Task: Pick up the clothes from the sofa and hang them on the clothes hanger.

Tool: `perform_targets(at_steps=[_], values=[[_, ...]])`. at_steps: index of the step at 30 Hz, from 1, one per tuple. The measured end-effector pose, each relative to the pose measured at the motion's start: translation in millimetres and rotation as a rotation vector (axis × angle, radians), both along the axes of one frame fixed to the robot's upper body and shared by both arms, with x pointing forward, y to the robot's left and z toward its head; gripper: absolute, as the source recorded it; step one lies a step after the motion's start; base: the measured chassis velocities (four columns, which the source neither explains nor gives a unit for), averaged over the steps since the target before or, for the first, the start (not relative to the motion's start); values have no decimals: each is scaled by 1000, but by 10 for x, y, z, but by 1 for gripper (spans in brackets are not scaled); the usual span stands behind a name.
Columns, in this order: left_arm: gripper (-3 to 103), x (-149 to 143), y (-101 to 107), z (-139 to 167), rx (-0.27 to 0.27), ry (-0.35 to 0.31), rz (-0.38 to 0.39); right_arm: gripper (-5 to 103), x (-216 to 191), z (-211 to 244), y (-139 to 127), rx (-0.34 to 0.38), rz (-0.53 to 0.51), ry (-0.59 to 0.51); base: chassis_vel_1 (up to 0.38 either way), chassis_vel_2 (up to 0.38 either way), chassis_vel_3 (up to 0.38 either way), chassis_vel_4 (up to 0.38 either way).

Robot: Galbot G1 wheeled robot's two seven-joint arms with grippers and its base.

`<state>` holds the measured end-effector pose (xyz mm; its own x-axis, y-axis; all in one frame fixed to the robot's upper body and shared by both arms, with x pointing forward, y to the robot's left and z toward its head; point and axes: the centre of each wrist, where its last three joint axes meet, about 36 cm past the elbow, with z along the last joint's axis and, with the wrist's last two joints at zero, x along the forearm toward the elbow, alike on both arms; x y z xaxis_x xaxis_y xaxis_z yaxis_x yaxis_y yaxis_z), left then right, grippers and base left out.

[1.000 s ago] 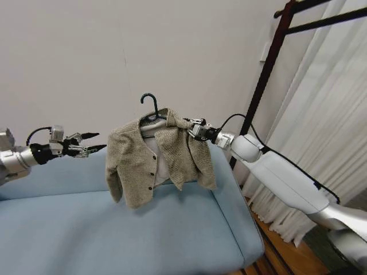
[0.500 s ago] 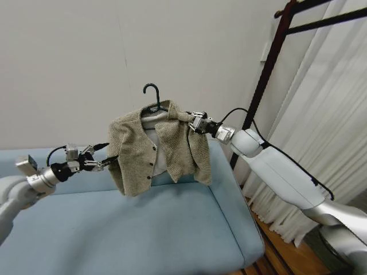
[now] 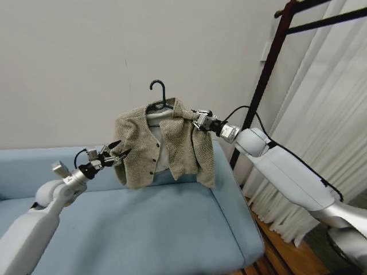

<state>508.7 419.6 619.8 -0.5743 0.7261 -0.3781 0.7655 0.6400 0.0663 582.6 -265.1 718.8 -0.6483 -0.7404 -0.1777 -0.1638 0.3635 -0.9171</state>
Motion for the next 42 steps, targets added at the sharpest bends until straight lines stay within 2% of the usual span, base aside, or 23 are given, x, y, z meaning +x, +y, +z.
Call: perform_targets(at_steps=[2,5,6,8,10,12,15,16,17,18,20,21,23,24,26,28,29,30,32,34,36,39,42], values=[[100,-20,-42,376,19,-41,-50,12,-7,-7,-17,-4,-4,2,0,0,0,0],[100,-56,18,759,66,-57,-66,12,-7,-27,-8,-8,-1,7,0,0,0,0],[100,-56,18,759,66,-57,-66,12,-7,-27,-8,-8,-1,7,0,0,0,0],[100,-19,119,979,89,-55,-55,12,4,-35,12,-8,2,10,0,0,0,0],[100,68,212,1231,86,-49,-42,12,31,-19,36,-2,4,8,0,0,0,0],[100,112,244,1324,80,-45,-34,12,38,-5,40,0,5,5,0,0,0,0],[100,257,273,1533,100,5,-25,12,50,53,34,0,3,-5,0,0,0,0],[100,343,244,1638,137,78,-13,12,53,79,9,-3,1,-9,0,0,0,0],[100,370,231,1686,157,114,-6,12,54,88,-6,-4,1,-11,0,0,0,0],[100,370,231,1686,157,114,-6,12,54,88,-6,-4,1,-11,0,0,0,0],[100,435,231,1809,209,182,0,12,48,102,-59,-6,-2,-13,0,0,0,0],[100,448,243,1850,223,193,-5,12,44,105,-74,-6,-3,-13,0,0,0,0],[100,519,241,2008,292,225,-29,11,19,117,-135,-10,-6,-14,0,0,0,0],[100,519,241,2008,292,225,-29,11,19,117,-135,-10,-6,-14,0,0,0,0],[100,582,237,2060,330,237,-57,11,10,119,-165,-13,-5,-16,0,0,0,0],[100,738,273,2188,415,245,-144,11,-8,123,-208,-16,-5,-19,0,0,0,0],[100,784,290,2237,444,233,-166,11,-14,127,-215,-17,-3,-21,0,0,0,0],[100,784,290,2237,444,233,-166,11,-14,127,-215,-17,-3,-21,0,0,0,0],[100,911,298,2403,530,197,-202,11,-31,144,-228,-23,3,-29,0,0,0,0],[100,1013,234,2537,562,182,-223,11,-40,166,-231,-29,11,-38,0,0,0,0],[100,1047,200,2576,570,180,-230,11,-42,174,-232,-30,13,-40,0,0,0,0],[100,1204,25,2653,622,196,-265,11,-59,191,-246,-34,19,-45,0,0,0,0],[100,1256,-48,2653,651,210,-279,11,-75,193,-259,-34,21,-44,0,0,0,0]])
